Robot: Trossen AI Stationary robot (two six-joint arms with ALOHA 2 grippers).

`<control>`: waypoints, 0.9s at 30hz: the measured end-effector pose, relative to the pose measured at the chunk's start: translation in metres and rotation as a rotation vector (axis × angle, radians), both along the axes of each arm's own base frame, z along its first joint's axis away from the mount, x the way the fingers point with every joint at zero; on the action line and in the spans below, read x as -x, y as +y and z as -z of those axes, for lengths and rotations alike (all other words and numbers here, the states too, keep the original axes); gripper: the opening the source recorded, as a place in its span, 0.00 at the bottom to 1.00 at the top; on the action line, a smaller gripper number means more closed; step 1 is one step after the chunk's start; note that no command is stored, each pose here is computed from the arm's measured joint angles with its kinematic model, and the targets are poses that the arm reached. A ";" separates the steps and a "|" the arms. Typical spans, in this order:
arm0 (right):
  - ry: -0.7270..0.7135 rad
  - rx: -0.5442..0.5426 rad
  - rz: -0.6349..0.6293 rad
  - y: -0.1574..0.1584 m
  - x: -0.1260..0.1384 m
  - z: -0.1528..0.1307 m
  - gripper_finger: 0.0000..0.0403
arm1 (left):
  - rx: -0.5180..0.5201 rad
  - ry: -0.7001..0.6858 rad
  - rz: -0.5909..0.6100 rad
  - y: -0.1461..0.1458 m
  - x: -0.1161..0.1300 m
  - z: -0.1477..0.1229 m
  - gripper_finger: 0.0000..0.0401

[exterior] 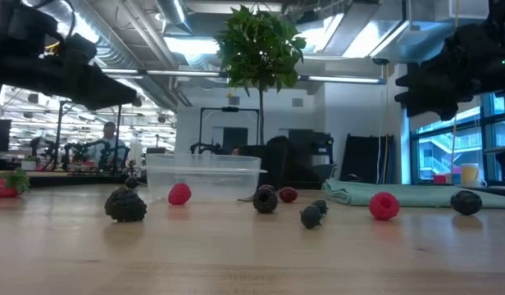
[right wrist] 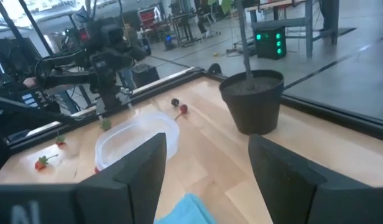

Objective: Pick and placing Produce into tupperware
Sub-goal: Put the top black cherry into the container

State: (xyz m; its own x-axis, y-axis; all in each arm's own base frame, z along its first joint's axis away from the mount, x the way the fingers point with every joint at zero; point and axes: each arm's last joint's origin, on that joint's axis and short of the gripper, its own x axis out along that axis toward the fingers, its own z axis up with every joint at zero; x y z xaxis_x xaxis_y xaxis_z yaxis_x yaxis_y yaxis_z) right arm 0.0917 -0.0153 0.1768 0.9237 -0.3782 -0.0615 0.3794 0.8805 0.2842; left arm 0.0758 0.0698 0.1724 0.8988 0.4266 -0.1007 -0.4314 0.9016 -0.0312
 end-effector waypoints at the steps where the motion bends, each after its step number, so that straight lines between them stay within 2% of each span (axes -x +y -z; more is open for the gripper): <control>1: -0.001 0.000 0.000 0.000 0.000 0.000 0.57 | 0.017 0.018 -0.026 0.002 -0.001 -0.001 0.49; 4: -0.010 0.002 0.000 0.000 0.000 -0.001 0.57 | 0.078 0.085 -0.087 0.010 -0.006 -0.003 0.49; 9: 0.019 0.074 -0.004 0.000 0.000 -0.001 0.57 | 0.178 0.197 -0.069 0.021 -0.018 0.000 0.49; 12: 0.030 0.107 -0.006 0.000 0.000 -0.001 0.57 | 0.228 0.295 -0.103 0.027 -0.025 0.009 0.49; 15: 0.013 0.067 -0.003 0.000 0.000 -0.001 0.57 | 0.273 0.386 -0.153 0.031 -0.030 0.020 0.49; 17: -0.001 0.034 -0.002 0.000 0.000 -0.001 0.57 | 0.295 0.429 -0.146 0.032 -0.032 0.026 0.49; 22: 0.011 0.061 -0.003 0.000 0.000 -0.001 0.57 | 0.203 0.558 -0.095 0.033 -0.035 0.035 0.49; 27: 0.016 0.074 -0.004 0.000 0.000 -0.001 0.57 | 0.106 0.569 -0.083 0.036 -0.037 0.032 0.49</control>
